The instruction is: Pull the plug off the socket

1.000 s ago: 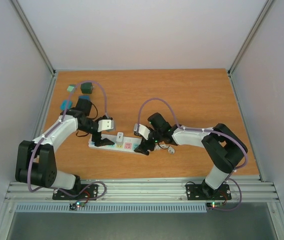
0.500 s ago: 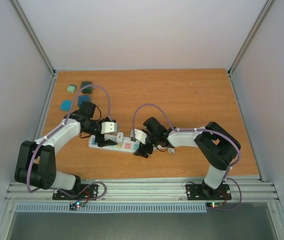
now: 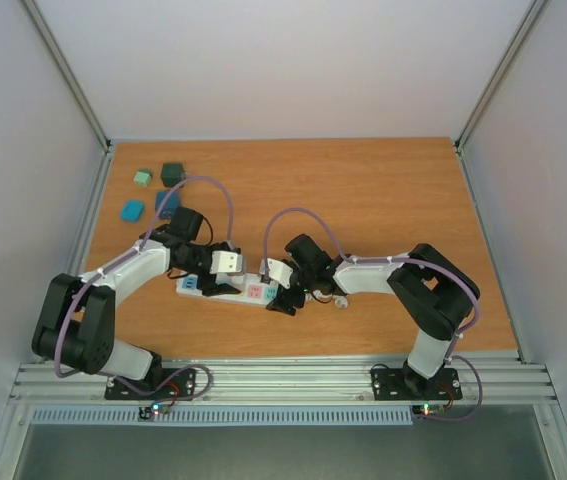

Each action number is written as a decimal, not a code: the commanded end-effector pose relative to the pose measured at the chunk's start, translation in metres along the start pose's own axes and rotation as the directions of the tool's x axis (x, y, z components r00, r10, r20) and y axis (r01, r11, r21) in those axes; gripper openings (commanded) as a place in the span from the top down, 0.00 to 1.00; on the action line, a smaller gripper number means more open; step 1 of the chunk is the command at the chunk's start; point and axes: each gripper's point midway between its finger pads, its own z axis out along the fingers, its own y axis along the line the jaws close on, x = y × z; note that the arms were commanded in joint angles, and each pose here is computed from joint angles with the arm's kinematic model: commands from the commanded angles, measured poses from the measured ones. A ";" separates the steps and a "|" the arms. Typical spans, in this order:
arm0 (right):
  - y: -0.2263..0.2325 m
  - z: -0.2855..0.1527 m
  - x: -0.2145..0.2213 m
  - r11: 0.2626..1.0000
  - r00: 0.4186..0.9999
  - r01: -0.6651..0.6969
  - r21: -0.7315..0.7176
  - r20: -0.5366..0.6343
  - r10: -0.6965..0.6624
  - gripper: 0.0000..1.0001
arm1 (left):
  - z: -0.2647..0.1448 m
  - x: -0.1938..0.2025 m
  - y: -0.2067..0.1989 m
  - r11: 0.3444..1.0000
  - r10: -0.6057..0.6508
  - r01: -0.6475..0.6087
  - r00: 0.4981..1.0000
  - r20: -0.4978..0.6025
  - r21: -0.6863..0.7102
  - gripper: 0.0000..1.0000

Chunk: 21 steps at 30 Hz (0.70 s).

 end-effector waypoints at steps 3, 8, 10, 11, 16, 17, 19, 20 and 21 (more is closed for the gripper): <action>0.012 -0.003 0.002 0.998 0.999 0.049 -0.027 -0.007 -0.049 0.35 | 0.008 -0.001 0.004 0.999 0.042 -0.042 0.999 0.012 -0.005 0.25; 0.014 -0.003 0.003 0.998 0.999 0.043 -0.036 -0.012 -0.043 0.37 | 0.014 0.004 0.003 0.999 0.035 -0.035 0.999 -0.005 0.002 0.28; 0.014 -0.003 0.003 0.998 0.999 0.044 -0.038 -0.014 -0.044 0.38 | 0.018 0.008 0.001 0.999 0.037 -0.037 0.999 -0.026 -0.001 0.29; 0.014 -0.003 0.003 0.998 0.999 0.043 -0.037 -0.014 -0.044 0.39 | 0.020 0.010 0.000 0.999 0.040 -0.040 0.999 -0.034 -0.004 0.30; 0.016 -0.003 0.005 0.998 0.999 0.048 -0.036 -0.023 -0.049 0.44 | 0.022 0.010 -0.001 1.000 0.023 -0.023 0.999 -0.029 -0.004 0.36; 0.016 -0.002 0.006 0.998 0.998 0.048 -0.034 -0.024 -0.049 0.45 | 0.022 0.009 -0.001 1.000 0.022 -0.022 0.999 -0.026 -0.005 0.37; 0.016 -0.002 0.007 0.998 0.998 0.049 -0.031 -0.028 -0.050 0.47 | 0.022 0.010 -0.001 1.000 0.020 -0.021 0.999 -0.029 -0.009 0.39; 0.016 -0.002 0.008 0.998 0.998 0.049 -0.029 -0.030 -0.050 0.48 | 0.021 0.010 0.001 1.000 0.024 -0.024 0.999 -0.030 -0.015 0.42; 0.016 -0.002 0.008 0.998 0.998 0.049 -0.027 -0.031 -0.050 0.49 | 0.020 0.008 0.003 1.000 0.019 -0.019 0.999 -0.026 -0.021 0.45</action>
